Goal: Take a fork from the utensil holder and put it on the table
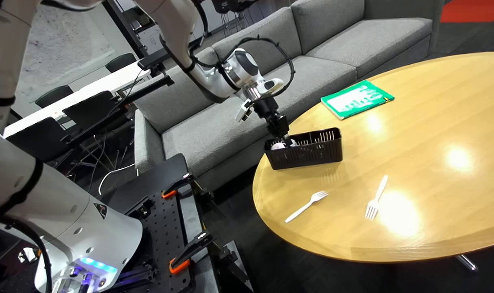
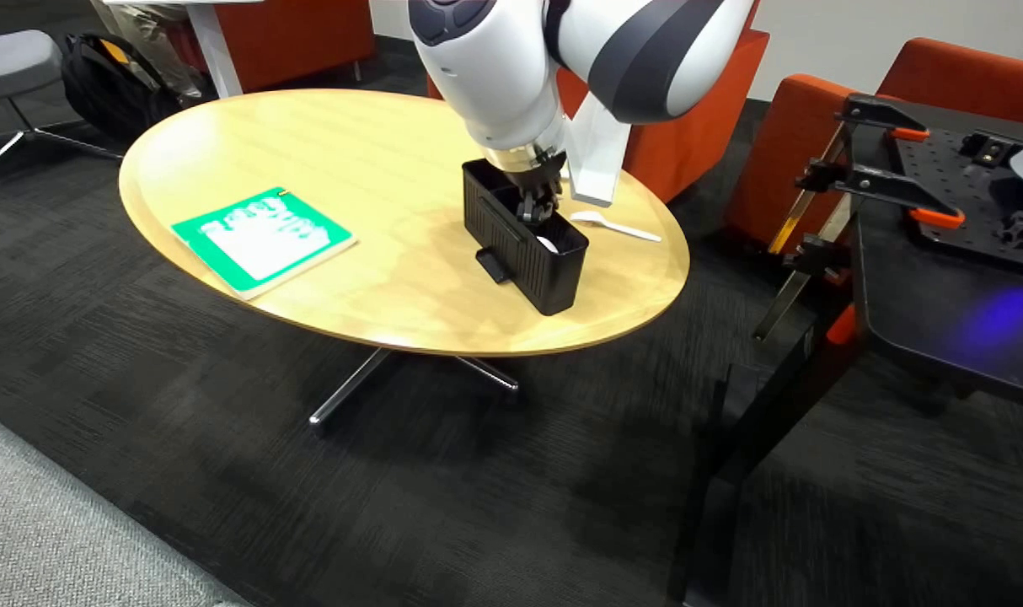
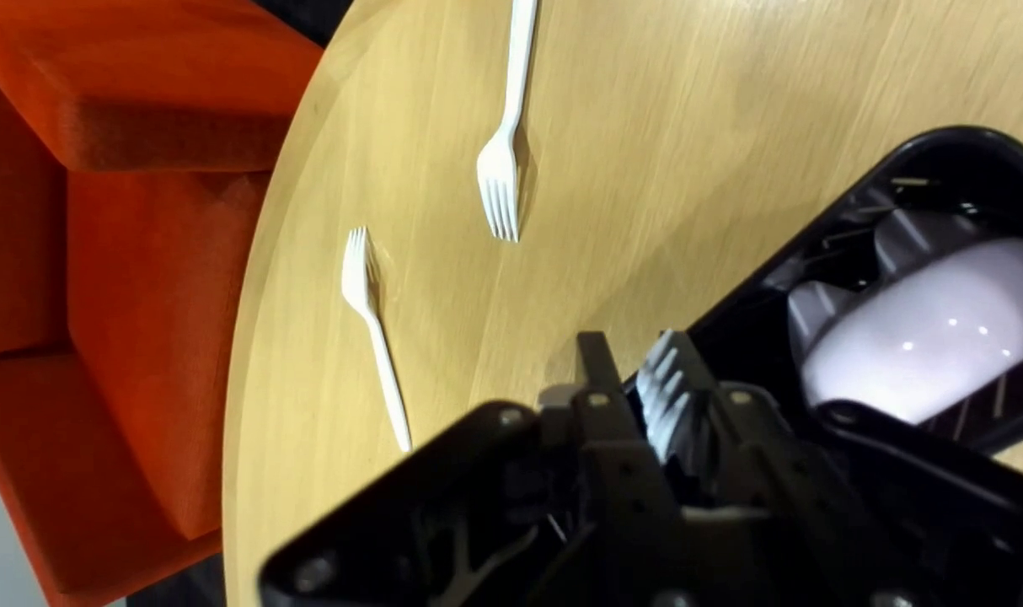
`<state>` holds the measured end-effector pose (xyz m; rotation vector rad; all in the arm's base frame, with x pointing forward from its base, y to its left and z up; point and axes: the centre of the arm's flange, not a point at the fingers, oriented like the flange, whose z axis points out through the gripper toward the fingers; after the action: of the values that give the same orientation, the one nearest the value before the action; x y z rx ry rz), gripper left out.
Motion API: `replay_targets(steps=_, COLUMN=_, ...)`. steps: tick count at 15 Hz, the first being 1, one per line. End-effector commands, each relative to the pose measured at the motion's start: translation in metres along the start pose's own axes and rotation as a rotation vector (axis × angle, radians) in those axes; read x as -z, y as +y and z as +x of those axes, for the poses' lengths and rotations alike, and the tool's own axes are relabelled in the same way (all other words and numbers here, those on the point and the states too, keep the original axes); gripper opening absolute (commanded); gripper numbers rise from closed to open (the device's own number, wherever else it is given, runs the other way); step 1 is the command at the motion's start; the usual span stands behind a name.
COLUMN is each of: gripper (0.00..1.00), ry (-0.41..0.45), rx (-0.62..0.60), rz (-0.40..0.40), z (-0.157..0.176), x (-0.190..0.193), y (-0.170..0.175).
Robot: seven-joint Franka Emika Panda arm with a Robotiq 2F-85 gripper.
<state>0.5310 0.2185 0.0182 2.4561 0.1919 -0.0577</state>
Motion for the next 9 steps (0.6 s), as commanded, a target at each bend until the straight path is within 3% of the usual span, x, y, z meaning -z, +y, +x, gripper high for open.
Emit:
replay_targets(steps=1, gripper=0.00, ry=0.018, rx=0.008, rz=-0.032, z=-0.003, x=0.007, y=0.000)
replay_targets(steps=9, gripper=0.01, ry=0.041, rx=0.031, rz=-0.050, z=-0.020, x=0.039, y=0.004)
